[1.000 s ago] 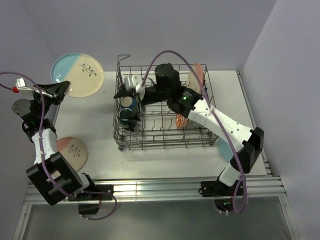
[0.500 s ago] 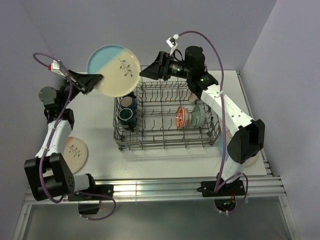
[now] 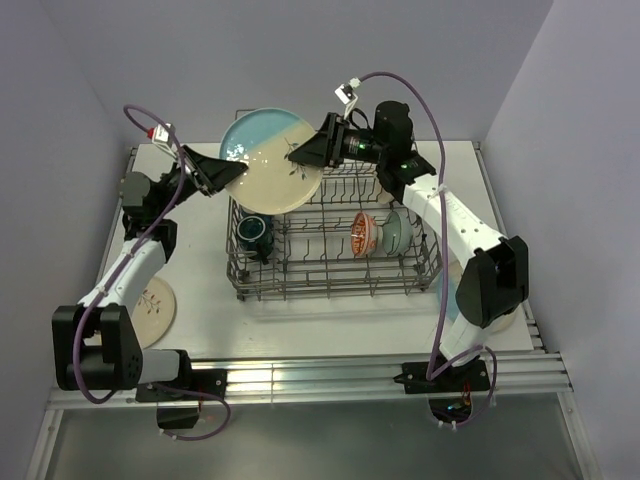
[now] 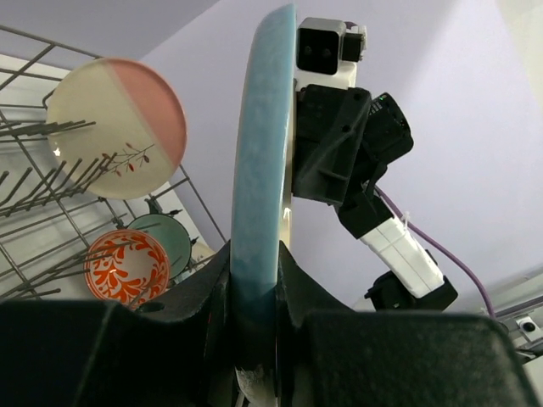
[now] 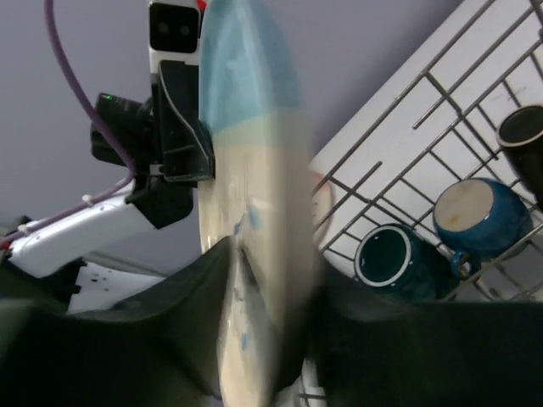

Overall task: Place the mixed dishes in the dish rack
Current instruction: Pass the plate from the left arm to the right, then insert the plate into the dish rack, then grab a plate with the left arm

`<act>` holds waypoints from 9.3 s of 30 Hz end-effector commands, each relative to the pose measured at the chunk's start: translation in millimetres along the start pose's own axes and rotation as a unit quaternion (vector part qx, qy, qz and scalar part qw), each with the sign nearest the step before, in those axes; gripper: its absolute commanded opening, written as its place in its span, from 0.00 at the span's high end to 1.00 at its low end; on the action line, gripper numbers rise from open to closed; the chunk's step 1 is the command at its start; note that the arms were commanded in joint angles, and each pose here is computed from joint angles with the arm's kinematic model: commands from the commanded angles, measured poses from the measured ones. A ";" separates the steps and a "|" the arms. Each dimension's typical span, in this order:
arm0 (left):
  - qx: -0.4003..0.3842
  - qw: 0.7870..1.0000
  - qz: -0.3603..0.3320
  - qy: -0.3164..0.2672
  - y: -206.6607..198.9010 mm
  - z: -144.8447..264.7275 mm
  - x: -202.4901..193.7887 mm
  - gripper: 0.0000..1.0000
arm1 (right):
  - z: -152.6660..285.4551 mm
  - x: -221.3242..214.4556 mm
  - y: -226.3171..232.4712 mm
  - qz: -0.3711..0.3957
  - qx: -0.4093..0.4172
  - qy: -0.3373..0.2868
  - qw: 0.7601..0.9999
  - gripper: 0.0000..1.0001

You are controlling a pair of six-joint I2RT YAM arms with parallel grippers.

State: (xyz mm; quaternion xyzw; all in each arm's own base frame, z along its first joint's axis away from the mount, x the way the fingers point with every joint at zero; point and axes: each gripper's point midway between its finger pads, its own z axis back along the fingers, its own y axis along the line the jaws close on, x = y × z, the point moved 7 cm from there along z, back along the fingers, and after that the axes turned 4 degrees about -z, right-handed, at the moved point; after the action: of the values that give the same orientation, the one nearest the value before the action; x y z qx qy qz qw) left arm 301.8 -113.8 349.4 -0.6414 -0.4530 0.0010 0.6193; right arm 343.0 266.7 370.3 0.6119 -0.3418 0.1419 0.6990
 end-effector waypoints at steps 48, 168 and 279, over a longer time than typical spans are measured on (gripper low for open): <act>0.462 0.847 -0.197 -0.174 -3.1 128.5 -6.0 0.01 | 137.5 113.2 -28.9 0.202 -0.474 -0.228 0.826 1.00; 0.624 0.767 0.148 0.009 309.8 87.9 50.2 0.97 | 110.0 -20.7 -23.4 0.406 -0.172 0.114 0.890 0.02; 0.616 0.731 0.234 -0.180 139.3 254.0 -38.2 1.00 | -196.2 -222.9 75.1 0.620 0.082 0.175 0.760 0.08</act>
State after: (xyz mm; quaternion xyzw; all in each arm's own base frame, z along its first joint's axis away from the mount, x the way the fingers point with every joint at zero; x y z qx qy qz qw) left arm 209.7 89.0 130.3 -0.1559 -0.2338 0.5765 0.7673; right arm 186.0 513.0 266.2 0.3212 -0.4741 0.7009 0.4253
